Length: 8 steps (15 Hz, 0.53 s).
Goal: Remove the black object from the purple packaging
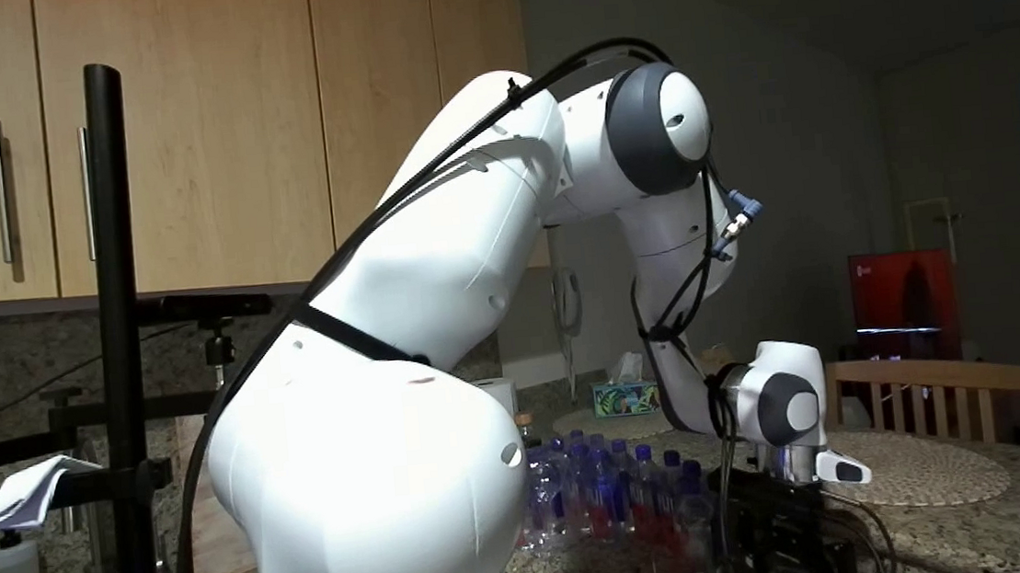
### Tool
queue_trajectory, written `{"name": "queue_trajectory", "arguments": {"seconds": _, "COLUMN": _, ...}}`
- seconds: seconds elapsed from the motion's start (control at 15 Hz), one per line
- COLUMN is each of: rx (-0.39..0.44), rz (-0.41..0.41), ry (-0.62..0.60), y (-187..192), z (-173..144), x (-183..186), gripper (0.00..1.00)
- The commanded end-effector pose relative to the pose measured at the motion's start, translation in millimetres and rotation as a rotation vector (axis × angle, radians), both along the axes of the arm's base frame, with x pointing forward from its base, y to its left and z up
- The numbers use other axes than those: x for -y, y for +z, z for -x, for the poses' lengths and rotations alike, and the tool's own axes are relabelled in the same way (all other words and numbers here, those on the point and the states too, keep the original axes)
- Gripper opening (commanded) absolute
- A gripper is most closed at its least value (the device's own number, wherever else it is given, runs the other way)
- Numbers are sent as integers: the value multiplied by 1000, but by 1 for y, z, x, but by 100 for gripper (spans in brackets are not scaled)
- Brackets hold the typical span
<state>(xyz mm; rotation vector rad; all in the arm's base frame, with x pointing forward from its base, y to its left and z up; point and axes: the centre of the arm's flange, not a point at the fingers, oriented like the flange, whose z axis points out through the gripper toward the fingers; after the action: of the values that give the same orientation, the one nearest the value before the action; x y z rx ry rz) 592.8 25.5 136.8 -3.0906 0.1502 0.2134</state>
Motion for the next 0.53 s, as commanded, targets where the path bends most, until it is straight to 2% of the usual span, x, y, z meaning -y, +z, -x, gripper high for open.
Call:
{"name": "queue_trajectory", "arguments": {"seconds": 0.0, "rx": -89, "rz": 41, "ry": 159, "y": 28, "z": 26, "x": 22, "gripper": 100}}
{"name": "queue_trajectory", "arguments": {"seconds": 0.13, "rx": -131, "rz": 85, "ry": 209, "y": 29, "z": 29, "x": 27, "gripper": 100}}
{"name": "queue_trajectory", "arguments": {"seconds": 0.47, "rx": -151, "rz": 177, "ry": 327, "y": 17, "z": 31, "x": 19, "gripper": 100}}
